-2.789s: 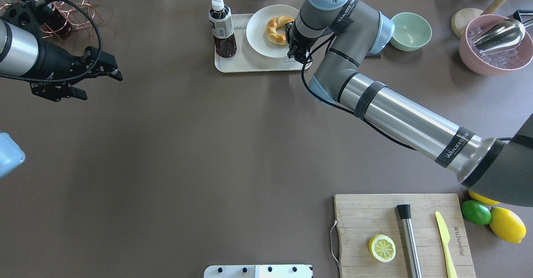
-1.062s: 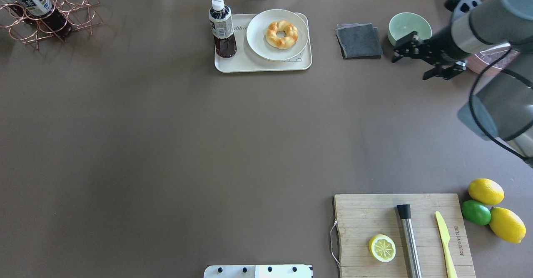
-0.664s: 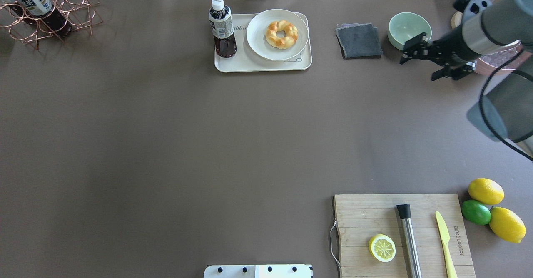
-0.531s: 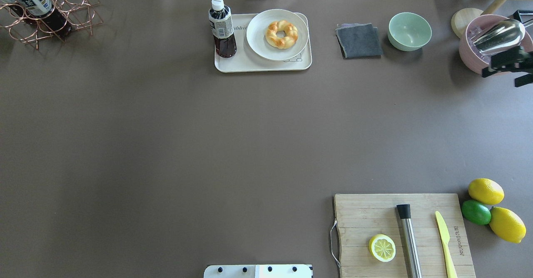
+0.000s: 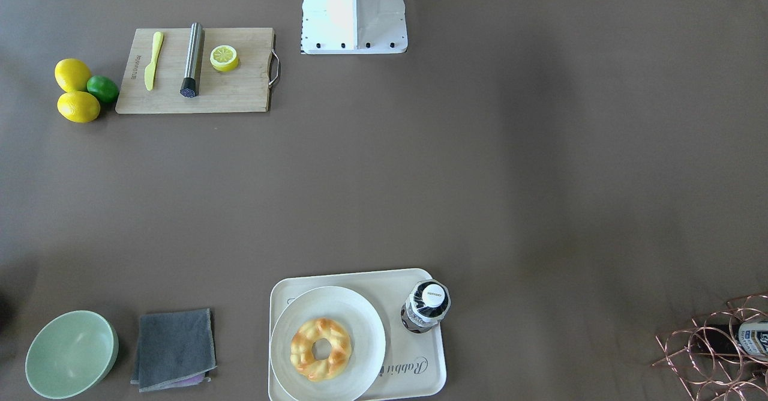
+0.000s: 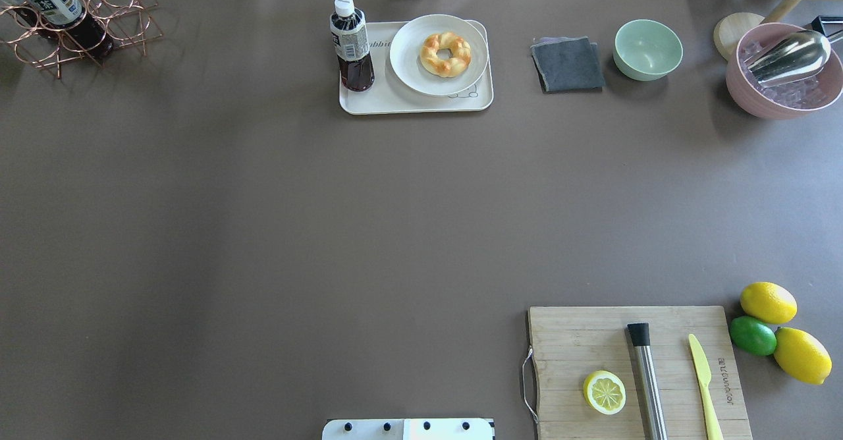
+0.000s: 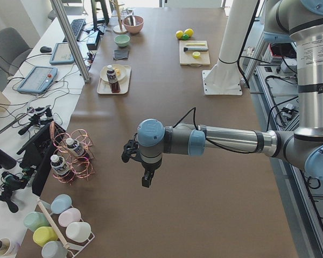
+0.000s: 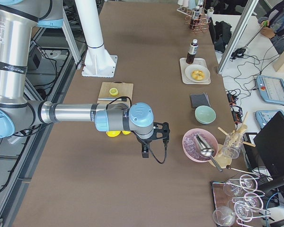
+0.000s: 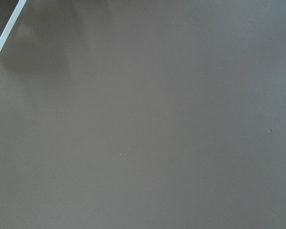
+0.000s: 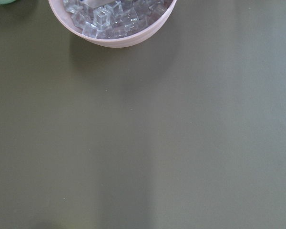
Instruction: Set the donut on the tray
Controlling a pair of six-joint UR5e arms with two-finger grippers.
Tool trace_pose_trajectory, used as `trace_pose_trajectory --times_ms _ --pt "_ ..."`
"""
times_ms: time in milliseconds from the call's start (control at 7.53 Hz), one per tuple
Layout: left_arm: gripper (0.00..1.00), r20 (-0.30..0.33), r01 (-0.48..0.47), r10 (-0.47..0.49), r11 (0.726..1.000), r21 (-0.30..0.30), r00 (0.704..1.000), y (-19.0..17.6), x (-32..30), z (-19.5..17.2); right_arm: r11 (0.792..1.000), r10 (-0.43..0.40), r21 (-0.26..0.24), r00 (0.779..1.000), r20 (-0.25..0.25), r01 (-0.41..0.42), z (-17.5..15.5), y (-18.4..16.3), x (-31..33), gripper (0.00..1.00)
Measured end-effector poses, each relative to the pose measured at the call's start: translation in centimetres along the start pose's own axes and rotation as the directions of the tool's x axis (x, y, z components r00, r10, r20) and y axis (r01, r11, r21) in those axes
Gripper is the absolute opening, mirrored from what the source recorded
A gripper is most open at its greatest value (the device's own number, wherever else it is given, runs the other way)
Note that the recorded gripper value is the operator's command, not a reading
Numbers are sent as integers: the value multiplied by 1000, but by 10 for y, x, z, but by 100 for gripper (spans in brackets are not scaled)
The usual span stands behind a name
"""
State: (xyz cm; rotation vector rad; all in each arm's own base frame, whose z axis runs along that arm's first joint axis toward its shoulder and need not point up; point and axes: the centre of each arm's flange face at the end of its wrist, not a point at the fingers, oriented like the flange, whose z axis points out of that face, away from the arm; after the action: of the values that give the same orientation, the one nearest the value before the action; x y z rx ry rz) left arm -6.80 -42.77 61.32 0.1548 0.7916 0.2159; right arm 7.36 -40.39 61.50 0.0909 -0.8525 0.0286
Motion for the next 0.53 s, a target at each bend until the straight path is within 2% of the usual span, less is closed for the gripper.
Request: trace_pose_trajectory --times_ms 266,531 --pt "97 0 17 -17 1000 -7 1000 6 -6 3 998 -19 -55 999 -48 16 9 3 4 100" --pt "97 -1 19 -19 1000 -5 1000 7 -6 3 996 -35 -88 998 -60 30 3 9 18 100"
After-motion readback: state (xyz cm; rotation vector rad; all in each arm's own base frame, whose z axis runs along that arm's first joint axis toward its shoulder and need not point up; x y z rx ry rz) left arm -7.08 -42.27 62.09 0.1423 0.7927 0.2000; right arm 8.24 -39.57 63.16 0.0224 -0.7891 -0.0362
